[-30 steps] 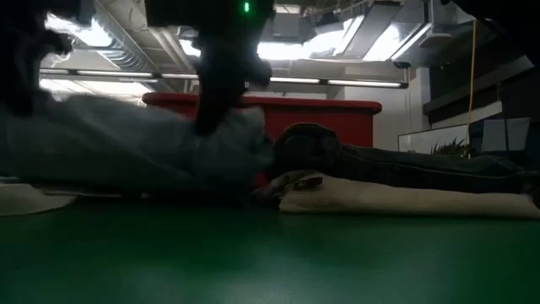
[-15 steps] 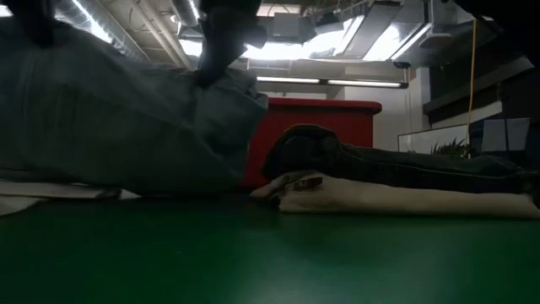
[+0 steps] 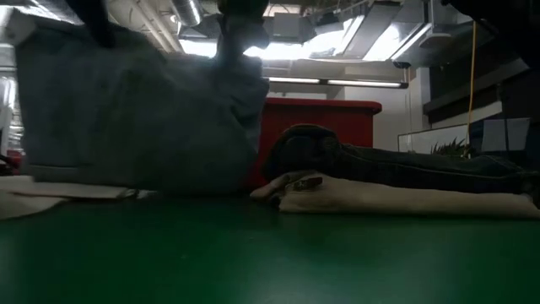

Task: Fold Laundry from Bin
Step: Stack the light blue jeans on top of the dark blue jeans

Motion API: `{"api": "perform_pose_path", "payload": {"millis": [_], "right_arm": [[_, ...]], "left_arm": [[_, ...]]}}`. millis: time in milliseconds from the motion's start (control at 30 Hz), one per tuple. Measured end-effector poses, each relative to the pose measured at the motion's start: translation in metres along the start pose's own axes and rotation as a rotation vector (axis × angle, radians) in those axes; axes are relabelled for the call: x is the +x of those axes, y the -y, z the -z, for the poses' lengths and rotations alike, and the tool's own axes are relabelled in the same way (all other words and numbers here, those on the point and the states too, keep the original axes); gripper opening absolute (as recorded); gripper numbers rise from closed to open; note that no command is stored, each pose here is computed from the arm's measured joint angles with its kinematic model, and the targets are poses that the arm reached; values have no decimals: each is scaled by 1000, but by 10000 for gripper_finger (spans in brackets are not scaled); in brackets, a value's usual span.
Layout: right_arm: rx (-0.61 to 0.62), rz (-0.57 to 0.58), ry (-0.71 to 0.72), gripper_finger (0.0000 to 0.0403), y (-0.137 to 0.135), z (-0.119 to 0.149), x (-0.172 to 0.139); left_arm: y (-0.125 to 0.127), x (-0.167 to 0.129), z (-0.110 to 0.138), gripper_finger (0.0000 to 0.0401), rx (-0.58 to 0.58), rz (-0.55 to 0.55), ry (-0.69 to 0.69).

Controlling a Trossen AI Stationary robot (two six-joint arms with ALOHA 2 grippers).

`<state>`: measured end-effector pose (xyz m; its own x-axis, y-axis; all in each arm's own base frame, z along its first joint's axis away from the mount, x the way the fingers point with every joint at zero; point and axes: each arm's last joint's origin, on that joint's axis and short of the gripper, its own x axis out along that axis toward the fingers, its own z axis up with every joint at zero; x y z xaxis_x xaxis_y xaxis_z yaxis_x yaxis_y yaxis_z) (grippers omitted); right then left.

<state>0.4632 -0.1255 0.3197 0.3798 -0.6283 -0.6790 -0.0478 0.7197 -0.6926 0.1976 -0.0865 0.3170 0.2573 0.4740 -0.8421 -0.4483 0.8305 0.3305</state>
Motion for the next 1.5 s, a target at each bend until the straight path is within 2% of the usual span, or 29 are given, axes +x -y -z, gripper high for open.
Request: {"api": "perform_pose_path", "payload": {"millis": [200,433,600,767,1000,1267,1500], "right_arm": [[-6,57,-50,46,26,18,2],[-33,87,-73,46,52,36,-4],[-8,109,-98,46,67,49,-9],[5,134,-169,46,80,66,-13],[33,99,-285,46,92,93,-15],[79,66,-357,45,103,121,-49],[162,93,-351,45,111,137,-90]], "left_arm": [[-15,14,-19,12,-21,-97,58],[-26,27,-43,12,5,-97,110],[-37,36,-57,12,16,-125,140],[-48,44,-71,12,33,-140,177],[-65,53,-98,12,49,-150,297],[-80,59,-124,12,38,-67,447],[-73,73,-148,12,82,-31,563]]}}
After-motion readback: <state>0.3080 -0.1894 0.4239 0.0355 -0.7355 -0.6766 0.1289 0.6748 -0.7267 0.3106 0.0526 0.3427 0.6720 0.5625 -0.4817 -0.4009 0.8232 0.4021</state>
